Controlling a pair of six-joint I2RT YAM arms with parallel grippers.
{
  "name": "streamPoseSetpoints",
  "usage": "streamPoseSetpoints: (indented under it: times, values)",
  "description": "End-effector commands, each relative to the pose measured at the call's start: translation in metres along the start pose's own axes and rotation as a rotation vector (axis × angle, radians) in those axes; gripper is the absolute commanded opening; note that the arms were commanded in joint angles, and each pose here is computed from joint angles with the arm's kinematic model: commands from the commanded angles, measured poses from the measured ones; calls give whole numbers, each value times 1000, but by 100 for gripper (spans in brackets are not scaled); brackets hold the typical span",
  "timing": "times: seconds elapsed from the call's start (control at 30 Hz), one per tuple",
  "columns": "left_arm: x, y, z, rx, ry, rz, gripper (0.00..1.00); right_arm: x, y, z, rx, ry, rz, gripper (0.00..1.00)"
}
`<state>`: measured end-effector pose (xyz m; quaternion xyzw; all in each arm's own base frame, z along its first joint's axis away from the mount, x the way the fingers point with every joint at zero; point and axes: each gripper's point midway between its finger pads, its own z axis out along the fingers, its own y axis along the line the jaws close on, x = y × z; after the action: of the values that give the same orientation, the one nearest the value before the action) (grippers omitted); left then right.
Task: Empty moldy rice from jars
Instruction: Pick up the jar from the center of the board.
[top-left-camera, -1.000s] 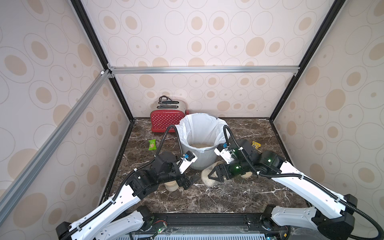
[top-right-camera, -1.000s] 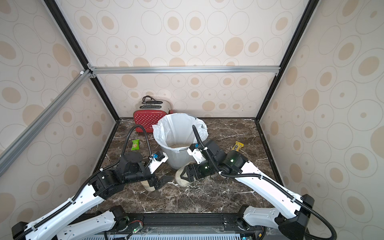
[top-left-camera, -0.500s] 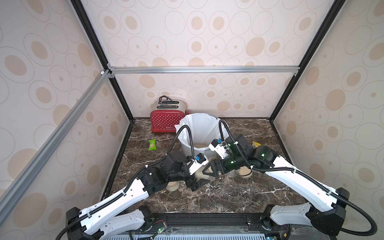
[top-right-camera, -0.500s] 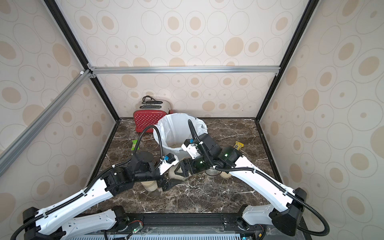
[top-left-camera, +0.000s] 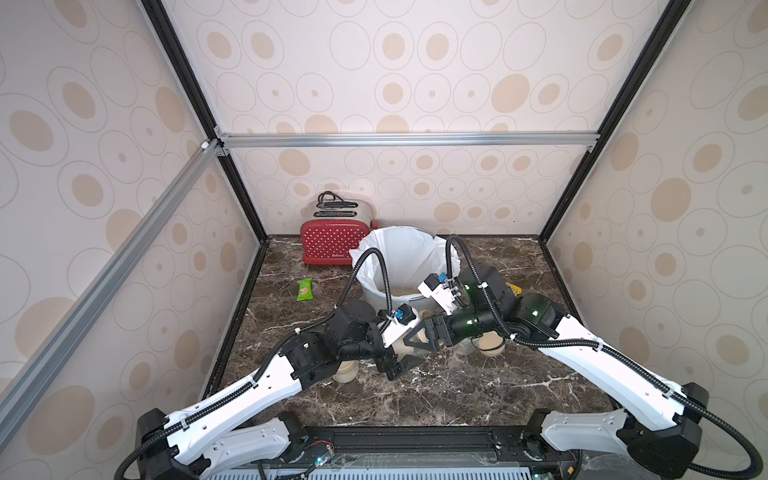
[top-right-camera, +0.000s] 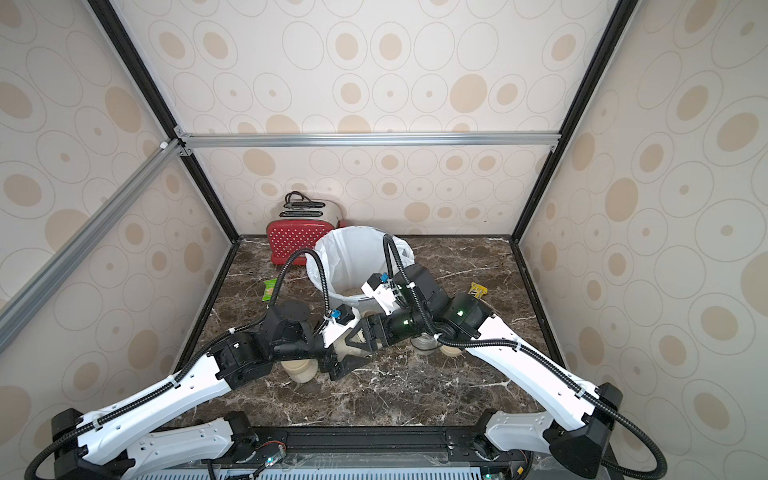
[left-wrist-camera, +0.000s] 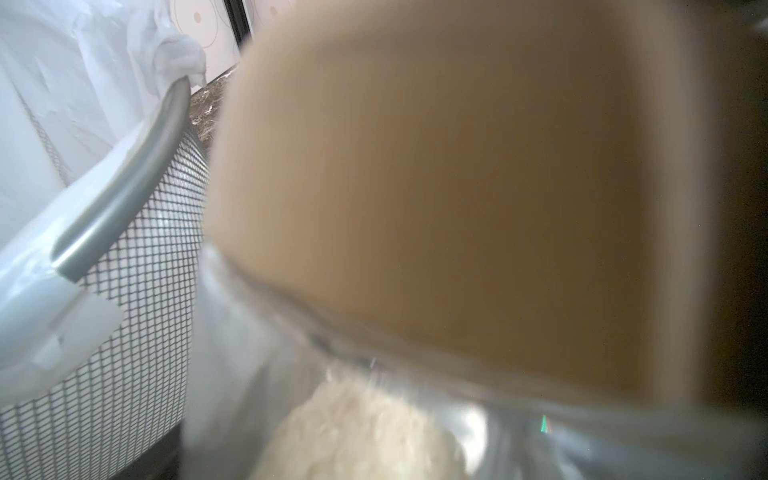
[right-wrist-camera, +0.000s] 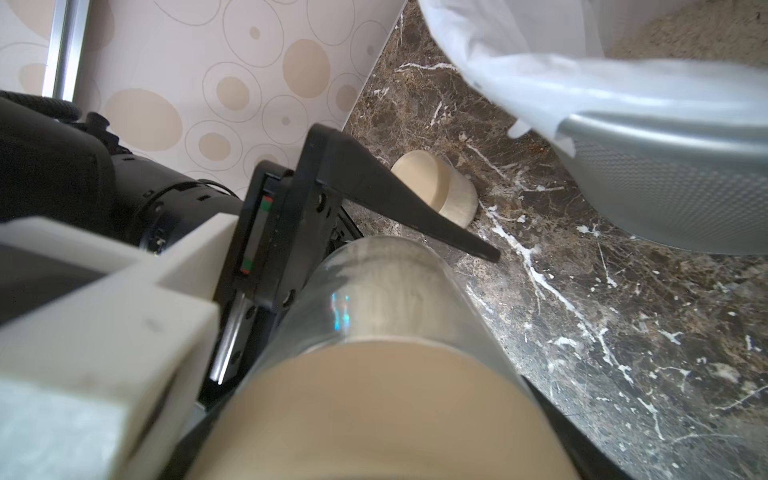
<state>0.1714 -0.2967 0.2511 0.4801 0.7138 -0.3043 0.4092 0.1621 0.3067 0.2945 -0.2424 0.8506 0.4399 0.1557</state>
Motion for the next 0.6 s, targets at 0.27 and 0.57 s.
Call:
streamPoseSetpoints:
  times: [0.27,0.57]
  values:
    - [-33,-4,6,43,-71,57,85,-8,56,-15,-240,-26,-105,53]
    - [-45,-4,5,41,-107,72,55,-9,57,-18,-233,-31,-109,54]
